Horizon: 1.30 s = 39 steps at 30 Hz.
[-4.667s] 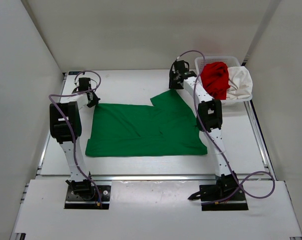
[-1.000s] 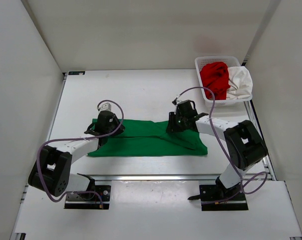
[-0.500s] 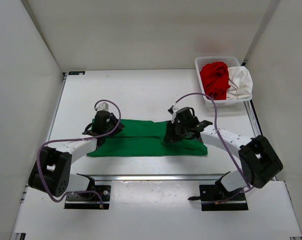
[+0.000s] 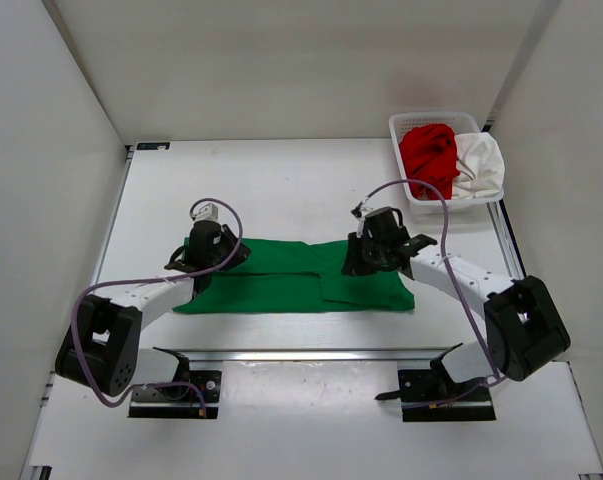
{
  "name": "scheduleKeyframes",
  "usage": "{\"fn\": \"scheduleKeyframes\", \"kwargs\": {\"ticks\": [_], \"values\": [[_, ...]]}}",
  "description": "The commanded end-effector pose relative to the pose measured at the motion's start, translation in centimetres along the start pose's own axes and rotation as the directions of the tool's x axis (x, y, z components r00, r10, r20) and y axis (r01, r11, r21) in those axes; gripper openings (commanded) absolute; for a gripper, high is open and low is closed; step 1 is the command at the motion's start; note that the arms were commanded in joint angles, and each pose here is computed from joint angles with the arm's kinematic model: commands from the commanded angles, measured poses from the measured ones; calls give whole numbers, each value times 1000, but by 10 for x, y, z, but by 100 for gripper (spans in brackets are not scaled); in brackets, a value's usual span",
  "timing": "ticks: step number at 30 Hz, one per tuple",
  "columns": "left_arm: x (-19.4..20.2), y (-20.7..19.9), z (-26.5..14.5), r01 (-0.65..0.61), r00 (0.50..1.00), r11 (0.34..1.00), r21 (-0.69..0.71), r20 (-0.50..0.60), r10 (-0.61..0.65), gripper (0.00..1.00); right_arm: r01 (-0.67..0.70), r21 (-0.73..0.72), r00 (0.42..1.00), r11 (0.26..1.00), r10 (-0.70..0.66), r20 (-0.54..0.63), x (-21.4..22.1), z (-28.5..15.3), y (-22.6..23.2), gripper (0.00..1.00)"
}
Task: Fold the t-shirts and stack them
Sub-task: Fold the other side of the tshirt into a rectangle, then rotate the tshirt 90 degrees
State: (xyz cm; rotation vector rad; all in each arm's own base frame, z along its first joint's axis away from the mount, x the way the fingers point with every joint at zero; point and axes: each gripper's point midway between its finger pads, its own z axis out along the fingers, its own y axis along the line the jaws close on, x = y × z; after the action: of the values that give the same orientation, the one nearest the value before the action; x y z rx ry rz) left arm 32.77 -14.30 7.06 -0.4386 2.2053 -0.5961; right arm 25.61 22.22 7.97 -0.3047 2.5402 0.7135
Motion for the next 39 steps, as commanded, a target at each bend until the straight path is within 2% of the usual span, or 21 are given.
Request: {"fn": "scheduleKeyframes", "kwargs": {"ticks": [1, 3, 5, 8, 13, 18, 21, 23, 27, 34, 38, 39], "values": [[-9, -33, 0, -29, 999, 997, 76, 24, 27, 31, -74, 134, 994, 988, 62, 94, -25, -3, -40, 0], [1, -37, 7, -32, 999, 997, 76, -2, 32, 30, -140, 157, 977, 978, 111, 180, -40, -7, -64, 1], [2, -46, 15, -36, 999, 996, 86, -13, 37, 30, -222, 154, 951, 963, 179, 251, -62, -16, -89, 6], [0, -59, 25, -41, 999, 994, 102, -27, 44, 30, -266, 201, 928, 943, 194, 319, -84, -22, -116, 21], [-2, -56, 44, -21, 998, 996, 88, -52, 25, 31, -355, 283, 900, 891, 243, 362, -90, -23, -158, 24], [-3, -30, 54, 44, 996, 997, 61, -82, -39, 30, -391, 256, 891, 884, 294, 346, -83, -14, -171, 28], [-5, -21, 54, 61, 995, 997, 48, -76, -58, 30, -412, 240, 887, 879, 326, 329, -80, -7, -178, 23], [-4, -10, 55, 78, 994, 997, 28, -79, -76, 31, -420, 213, 875, 882, 331, 353, -89, -6, -179, 11], [1, 15, 54, 135, 987, 991, -5, -85, -135, 30, -440, 224, 863, 870, 340, 375, -92, -4, -189, 1], [3, 50, 47, 226, 971, 973, -53, -74, -229, 30, -501, 222, 834, 837, 397, 383, -89, -1, -211, 0], [-1, 56, 43, 256, 964, 965, -59, -55, -259, 29, -505, 225, 823, 833, 387, 416, -97, -10, -209, 0], [-8, 52, 40, 269, 962, 962, -40, -38, -271, 28, -531, 232, 811, 815, 409, 417, -93, -17, -215, 3]]}}
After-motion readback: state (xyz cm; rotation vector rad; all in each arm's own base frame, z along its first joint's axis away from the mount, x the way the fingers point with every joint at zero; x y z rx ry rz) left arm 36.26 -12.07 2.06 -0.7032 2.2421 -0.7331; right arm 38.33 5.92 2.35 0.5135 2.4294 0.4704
